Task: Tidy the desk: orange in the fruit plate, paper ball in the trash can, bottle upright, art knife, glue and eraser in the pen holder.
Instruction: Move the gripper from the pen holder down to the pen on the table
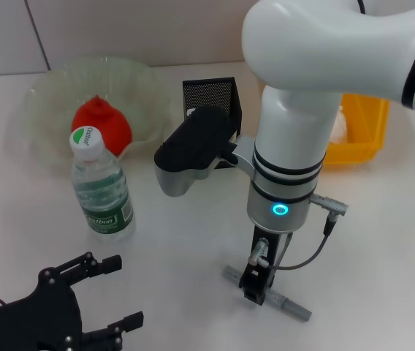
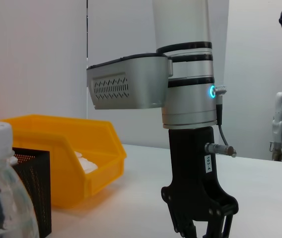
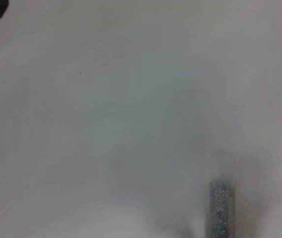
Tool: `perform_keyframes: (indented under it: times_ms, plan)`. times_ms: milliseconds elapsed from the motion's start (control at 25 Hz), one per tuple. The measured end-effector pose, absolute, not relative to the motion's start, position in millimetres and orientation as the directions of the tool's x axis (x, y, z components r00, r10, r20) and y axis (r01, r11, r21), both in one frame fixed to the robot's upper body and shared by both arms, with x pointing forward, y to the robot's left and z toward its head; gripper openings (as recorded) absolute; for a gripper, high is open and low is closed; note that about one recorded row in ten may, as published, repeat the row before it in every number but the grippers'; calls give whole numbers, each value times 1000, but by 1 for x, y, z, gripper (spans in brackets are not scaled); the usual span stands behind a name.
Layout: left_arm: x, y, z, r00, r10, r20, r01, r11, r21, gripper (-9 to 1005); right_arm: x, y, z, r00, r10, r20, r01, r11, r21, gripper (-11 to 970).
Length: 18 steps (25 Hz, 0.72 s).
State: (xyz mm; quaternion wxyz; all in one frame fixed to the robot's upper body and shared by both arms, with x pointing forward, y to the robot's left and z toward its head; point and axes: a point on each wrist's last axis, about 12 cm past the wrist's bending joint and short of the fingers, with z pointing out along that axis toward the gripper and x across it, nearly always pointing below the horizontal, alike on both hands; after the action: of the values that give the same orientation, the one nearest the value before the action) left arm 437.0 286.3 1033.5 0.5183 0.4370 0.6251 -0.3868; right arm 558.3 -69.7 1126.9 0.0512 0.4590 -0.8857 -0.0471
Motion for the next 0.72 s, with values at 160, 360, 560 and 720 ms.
perform_keyframes:
  times_ms: [160, 360, 560, 720]
  plan:
    - [437, 286, 1034, -80, 145, -986, 947, 318, -30, 813, 558, -70, 1127, -573, -818, 48, -809, 574, 130, 264]
    - [437, 286, 1034, -80, 145, -986, 948, 318, -30, 813, 557, -70, 1125, -568, -821, 57, -813, 570, 122, 263]
    - [437, 286, 1034, -80, 145, -986, 948, 318, -30, 813, 557, -70, 1124, -566, -822, 64, -814, 569, 116, 260]
    - [437, 286, 1034, -80, 146, -986, 948, 318, -30, 813, 556, -70, 1125, -563, -824, 65, -816, 566, 115, 205]
